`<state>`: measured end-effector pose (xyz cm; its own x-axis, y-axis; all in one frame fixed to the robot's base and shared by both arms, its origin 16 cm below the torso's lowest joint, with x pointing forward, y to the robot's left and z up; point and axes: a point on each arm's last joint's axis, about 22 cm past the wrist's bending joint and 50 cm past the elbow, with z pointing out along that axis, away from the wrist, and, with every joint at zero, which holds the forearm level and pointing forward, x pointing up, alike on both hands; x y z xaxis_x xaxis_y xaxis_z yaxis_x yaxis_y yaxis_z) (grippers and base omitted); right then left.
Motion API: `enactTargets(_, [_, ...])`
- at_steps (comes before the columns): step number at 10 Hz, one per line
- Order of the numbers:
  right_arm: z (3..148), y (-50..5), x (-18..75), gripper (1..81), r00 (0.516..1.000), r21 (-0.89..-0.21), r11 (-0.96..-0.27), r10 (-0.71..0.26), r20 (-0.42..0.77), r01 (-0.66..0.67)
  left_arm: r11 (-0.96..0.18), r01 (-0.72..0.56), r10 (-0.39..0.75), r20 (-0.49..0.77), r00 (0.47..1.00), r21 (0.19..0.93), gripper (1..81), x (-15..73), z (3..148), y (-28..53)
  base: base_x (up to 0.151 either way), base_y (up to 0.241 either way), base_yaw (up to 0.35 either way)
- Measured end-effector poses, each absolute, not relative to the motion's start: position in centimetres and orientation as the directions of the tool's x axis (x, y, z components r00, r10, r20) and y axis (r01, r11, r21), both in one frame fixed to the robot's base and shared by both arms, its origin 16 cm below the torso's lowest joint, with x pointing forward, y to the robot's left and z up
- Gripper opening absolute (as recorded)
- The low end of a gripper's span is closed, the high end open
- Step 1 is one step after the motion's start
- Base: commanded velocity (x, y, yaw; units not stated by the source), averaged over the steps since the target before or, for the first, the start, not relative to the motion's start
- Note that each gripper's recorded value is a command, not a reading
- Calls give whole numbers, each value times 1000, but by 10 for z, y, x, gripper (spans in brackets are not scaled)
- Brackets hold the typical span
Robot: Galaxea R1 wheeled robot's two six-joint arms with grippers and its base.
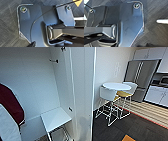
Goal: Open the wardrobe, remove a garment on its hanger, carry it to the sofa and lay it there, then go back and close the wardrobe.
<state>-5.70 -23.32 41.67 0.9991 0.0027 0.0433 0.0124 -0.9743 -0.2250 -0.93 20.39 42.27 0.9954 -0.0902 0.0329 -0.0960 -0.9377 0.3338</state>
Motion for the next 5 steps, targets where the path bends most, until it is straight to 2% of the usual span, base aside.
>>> enactTargets(5, [417,-233,-55,811,999,-225,-974,2,46,13,-937,-96,-91,33,995,337,811,-9,423,200,0,0,241])
